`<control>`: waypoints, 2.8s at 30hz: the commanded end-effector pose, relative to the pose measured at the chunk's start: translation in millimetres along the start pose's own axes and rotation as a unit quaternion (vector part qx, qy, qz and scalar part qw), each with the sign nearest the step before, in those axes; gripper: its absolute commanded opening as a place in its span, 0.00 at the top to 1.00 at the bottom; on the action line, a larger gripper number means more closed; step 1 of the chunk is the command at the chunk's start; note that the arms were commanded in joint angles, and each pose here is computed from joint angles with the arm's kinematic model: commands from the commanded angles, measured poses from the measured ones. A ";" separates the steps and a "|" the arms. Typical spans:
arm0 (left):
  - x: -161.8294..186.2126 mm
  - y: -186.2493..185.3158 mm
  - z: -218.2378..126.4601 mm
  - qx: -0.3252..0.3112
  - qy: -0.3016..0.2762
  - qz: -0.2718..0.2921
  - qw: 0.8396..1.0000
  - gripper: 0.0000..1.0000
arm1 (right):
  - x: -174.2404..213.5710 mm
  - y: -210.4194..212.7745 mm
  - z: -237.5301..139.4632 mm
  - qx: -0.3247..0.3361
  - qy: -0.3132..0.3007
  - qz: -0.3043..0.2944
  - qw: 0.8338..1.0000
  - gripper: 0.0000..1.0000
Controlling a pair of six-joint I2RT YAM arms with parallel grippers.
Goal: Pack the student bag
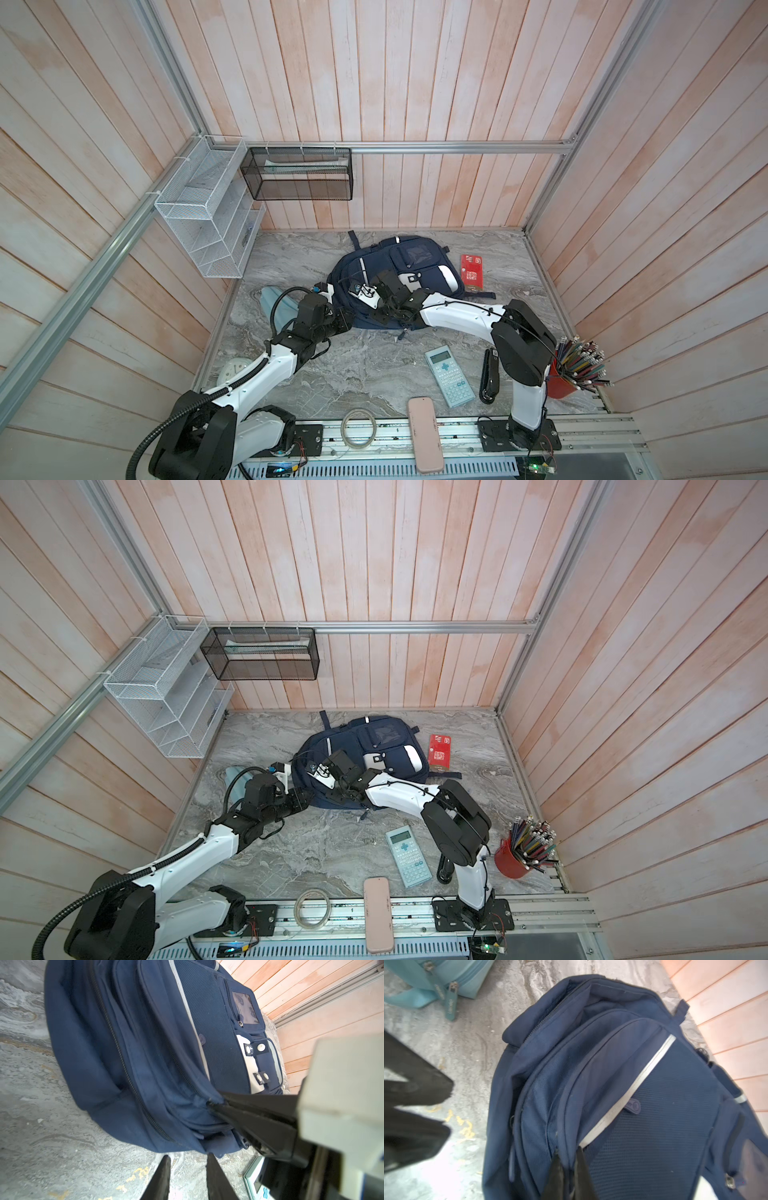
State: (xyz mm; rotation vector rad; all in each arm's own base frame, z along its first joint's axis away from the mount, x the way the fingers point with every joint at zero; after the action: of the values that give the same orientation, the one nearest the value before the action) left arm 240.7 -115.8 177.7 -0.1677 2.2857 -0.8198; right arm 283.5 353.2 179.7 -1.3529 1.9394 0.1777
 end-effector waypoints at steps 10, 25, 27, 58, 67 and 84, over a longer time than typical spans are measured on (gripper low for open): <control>-24.2 -53.1 -4.7 0.032 -0.033 0.118 0.992 0.60 | -33.1 -43.0 -63.5 0.002 -0.119 0.053 0.991 1.00; -11.7 -56.2 13.3 -0.017 -0.088 0.143 0.986 0.63 | -42.9 -55.0 -77.4 -0.031 -0.168 0.088 0.981 1.00; -13.6 -58.3 17.3 -0.011 -0.091 0.142 0.986 0.50 | -44.1 -53.4 -80.7 -0.040 -0.179 0.088 0.979 1.00; -21.0 -22.0 22.9 -0.083 0.001 0.102 0.991 1.00 | -22.4 -60.0 -72.6 -0.005 -0.135 0.105 0.985 1.00; -69.1 5.6 3.0 -0.101 -0.044 0.057 0.992 0.97 | -4.0 -20.1 -53.4 -0.083 -0.070 0.056 0.993 1.00; -37.2 -5.4 1.0 0.004 0.021 0.028 0.999 1.00 | -14.8 -23.6 -48.6 -0.061 -0.095 0.099 0.989 0.45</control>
State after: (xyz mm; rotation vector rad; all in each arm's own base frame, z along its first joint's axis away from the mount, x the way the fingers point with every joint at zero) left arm 278.4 -105.5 205.4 -0.0578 2.3124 -0.7758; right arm 293.2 323.5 228.9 -1.1604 1.9118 0.4758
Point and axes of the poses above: each gripper's point midway between its finger pads, its own z axis out along the fingers, its own y axis along the line the jaws close on, x = y × z, the point moved 10 cm from there along -z, back along the fingers, and after that the axes turned 1 degree about z, right-handed, at the moved point
